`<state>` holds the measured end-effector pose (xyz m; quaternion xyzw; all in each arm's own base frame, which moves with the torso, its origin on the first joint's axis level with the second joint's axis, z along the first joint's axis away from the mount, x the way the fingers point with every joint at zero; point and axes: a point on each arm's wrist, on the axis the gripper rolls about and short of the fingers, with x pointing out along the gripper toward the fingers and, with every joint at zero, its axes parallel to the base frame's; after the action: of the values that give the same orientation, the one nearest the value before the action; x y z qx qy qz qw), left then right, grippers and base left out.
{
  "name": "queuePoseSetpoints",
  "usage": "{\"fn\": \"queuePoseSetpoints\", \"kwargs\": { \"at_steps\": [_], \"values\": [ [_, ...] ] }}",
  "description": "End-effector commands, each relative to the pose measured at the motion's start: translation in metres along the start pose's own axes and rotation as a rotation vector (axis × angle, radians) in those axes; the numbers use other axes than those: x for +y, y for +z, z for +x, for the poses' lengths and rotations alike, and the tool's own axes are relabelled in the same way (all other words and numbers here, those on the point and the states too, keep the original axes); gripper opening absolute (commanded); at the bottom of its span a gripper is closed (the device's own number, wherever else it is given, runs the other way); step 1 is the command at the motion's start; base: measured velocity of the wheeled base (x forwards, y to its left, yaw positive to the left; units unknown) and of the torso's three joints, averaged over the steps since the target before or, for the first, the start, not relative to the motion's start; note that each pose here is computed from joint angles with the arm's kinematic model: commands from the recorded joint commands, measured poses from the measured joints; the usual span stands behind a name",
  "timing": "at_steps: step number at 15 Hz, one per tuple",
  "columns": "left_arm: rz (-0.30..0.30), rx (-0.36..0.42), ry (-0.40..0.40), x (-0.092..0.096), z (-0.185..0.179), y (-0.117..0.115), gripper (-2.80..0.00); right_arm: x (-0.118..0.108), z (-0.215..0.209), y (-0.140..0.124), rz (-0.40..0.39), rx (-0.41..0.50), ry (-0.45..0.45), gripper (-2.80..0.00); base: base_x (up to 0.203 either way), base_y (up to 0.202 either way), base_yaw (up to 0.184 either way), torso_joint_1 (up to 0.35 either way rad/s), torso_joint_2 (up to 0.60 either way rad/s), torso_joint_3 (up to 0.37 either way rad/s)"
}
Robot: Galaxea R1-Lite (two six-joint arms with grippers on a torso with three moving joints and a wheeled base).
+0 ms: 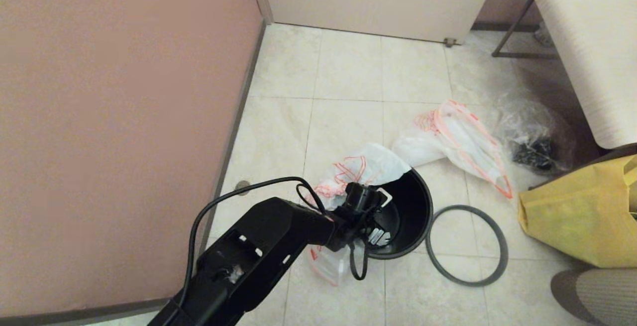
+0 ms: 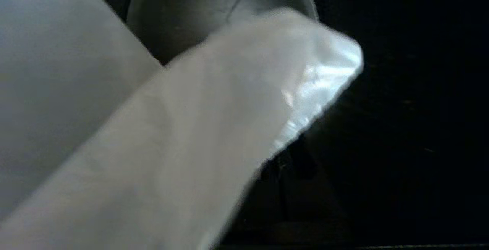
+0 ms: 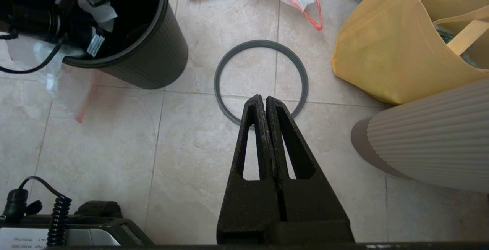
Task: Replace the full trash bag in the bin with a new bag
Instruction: Put the new garbage bag on the trash can
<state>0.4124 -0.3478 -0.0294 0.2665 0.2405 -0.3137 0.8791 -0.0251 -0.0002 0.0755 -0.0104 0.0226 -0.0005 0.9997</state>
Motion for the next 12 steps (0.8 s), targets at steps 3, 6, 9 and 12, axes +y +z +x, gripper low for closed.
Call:
{"fn": "queuePoseSetpoints", "kwargs": {
  "at_steps": [3,6,9,12],
  "values": [
    [-0.006,-0.031,0.012,0.002,-0.008,0.011,0.0,0.0,0.0,0.0,-0.001,0.001,0.0,-2.8,0.0,0.0,0.0,0.0,0.0,0.0],
    [-0.007,-0.06,0.033,-0.006,-0.021,0.029,0.0,0.0,0.0,0.0,-0.001,0.0,0.0,-2.8,0.0,0.0,0.0,0.0,0.0,0.0],
    [-0.066,-0.077,0.082,-0.018,-0.039,0.047,0.0,0.0,0.0,0.0,-0.001,0.0,0.0,-2.8,0.0,0.0,0.0,0.0,0.0,0.0],
    [-0.117,-0.078,0.15,-0.023,-0.057,0.059,0.0,0.0,0.0,0.0,-0.001,0.001,0.0,-2.8,0.0,0.0,0.0,0.0,0.0,0.0]
  ]
}}
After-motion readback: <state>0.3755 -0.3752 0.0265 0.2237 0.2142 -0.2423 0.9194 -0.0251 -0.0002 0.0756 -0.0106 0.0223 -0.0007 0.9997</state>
